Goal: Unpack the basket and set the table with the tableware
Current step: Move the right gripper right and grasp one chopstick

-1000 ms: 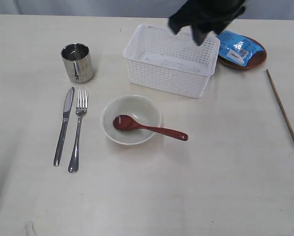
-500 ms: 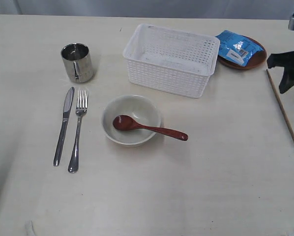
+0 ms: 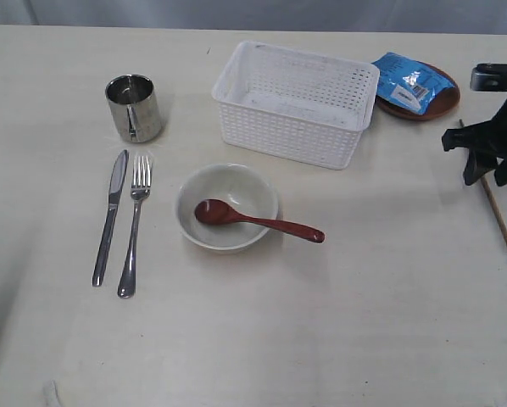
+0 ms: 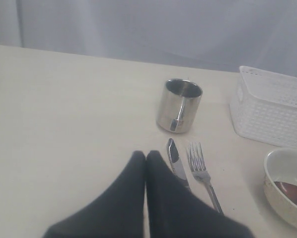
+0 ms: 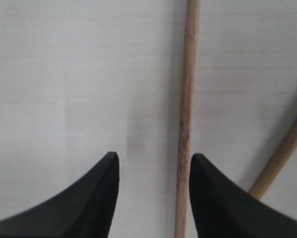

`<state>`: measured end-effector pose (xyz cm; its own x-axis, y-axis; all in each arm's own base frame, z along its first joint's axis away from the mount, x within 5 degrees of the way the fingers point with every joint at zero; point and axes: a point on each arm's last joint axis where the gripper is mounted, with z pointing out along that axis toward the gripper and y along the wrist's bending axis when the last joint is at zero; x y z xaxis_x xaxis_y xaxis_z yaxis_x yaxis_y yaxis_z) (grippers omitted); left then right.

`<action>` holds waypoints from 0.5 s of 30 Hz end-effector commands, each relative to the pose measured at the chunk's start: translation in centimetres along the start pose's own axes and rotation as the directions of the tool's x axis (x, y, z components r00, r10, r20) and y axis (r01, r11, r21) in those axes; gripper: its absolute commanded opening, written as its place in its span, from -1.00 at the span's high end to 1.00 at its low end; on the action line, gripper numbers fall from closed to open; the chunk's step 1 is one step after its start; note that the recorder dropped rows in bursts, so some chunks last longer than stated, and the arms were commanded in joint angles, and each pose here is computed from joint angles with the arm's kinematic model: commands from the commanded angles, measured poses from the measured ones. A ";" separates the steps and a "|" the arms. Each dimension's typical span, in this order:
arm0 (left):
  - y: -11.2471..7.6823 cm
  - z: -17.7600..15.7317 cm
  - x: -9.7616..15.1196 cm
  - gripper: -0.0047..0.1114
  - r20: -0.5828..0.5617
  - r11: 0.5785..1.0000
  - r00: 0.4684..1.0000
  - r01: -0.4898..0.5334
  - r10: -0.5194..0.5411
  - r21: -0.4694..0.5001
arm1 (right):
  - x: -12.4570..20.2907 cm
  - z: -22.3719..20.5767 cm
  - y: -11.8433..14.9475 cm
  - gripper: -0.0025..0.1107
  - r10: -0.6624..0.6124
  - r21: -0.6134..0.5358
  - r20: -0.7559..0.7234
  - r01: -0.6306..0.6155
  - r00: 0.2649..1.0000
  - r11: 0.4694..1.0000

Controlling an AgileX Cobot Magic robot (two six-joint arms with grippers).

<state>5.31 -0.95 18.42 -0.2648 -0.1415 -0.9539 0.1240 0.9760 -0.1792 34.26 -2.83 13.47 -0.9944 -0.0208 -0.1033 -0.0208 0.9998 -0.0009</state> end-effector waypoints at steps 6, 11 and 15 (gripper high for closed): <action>0.0 0.0 0.0 0.92 0.012 1.000 1.000 0.005 -0.005 0.003 | -0.3 2.7 -0.3 0.18 -0.020 0.002 -0.066 0.020 0.998 1.000; 0.0 0.0 0.0 0.92 0.012 1.000 1.000 0.005 -0.005 0.003 | -0.2 3.8 -0.3 0.40 -0.024 -0.001 -0.088 0.024 0.996 1.000; 0.0 0.0 0.0 0.92 0.012 1.000 1.000 0.005 -0.005 0.003 | 0.0 4.7 -0.3 0.88 -0.024 -0.005 -0.117 0.024 0.993 1.000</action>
<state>5.31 -0.95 18.42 -0.2648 -0.1415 -0.9539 0.1240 0.9760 -0.1792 35.12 -2.94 10.83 -0.9985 -0.0369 -0.0408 -0.0369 0.9993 0.0005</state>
